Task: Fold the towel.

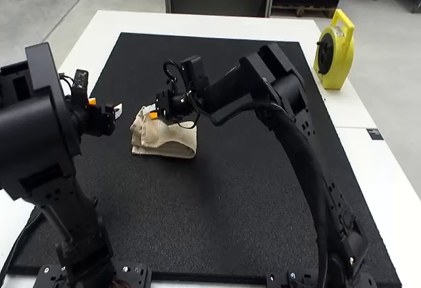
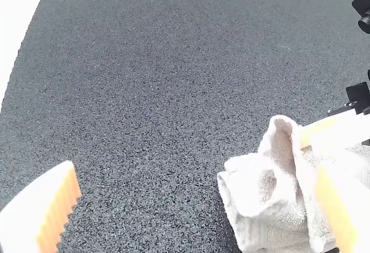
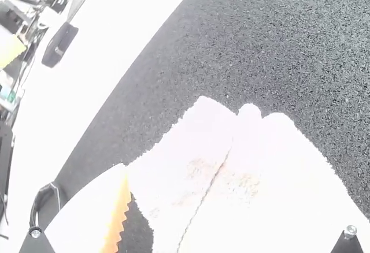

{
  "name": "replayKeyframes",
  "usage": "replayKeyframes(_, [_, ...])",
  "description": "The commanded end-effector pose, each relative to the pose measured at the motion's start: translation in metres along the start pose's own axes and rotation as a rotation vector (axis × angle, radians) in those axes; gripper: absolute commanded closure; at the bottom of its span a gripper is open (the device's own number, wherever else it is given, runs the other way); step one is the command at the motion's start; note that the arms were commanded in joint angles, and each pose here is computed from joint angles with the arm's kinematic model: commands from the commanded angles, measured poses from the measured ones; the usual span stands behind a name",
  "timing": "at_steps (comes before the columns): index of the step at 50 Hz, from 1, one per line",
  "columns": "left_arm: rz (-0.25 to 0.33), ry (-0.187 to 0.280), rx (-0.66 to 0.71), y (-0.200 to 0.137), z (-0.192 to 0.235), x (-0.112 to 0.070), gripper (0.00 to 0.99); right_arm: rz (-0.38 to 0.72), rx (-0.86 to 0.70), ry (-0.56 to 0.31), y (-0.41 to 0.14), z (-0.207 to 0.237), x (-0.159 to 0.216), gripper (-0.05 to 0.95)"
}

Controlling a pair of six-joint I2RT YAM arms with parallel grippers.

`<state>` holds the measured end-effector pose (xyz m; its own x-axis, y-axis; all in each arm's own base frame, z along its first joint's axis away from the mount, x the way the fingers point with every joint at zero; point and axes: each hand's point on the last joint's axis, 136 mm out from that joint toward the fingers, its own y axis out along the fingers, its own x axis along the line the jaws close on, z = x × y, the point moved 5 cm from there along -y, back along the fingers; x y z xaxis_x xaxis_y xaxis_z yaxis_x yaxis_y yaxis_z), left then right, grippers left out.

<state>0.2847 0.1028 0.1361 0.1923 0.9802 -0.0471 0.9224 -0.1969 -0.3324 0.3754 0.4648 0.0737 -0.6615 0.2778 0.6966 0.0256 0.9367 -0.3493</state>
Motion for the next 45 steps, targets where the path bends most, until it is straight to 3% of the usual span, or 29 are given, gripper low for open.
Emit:
replayKeyframes(1, [0.006,0.035,-0.026,-0.002,-0.008,-0.002,0.036,-0.036,-0.096,-0.121,-0.022,-0.050,0.050,0.40])
replayKeyframes(13, [0.002,0.040,-0.035,-0.002,-0.011,0.000,0.034,-0.017,-0.097,-0.131,-0.032,-0.058,0.061,0.35])
replayKeyframes(30, [-0.004,0.038,-0.045,-0.002,-0.015,0.001,0.036,0.088,0.063,-0.153,-0.052,-0.033,0.059,0.35])
replayKeyframes(45, [0.033,0.033,-0.046,0.003,-0.017,-0.010,0.036,0.115,0.179,-0.166,-0.066,-0.014,0.063,0.36])
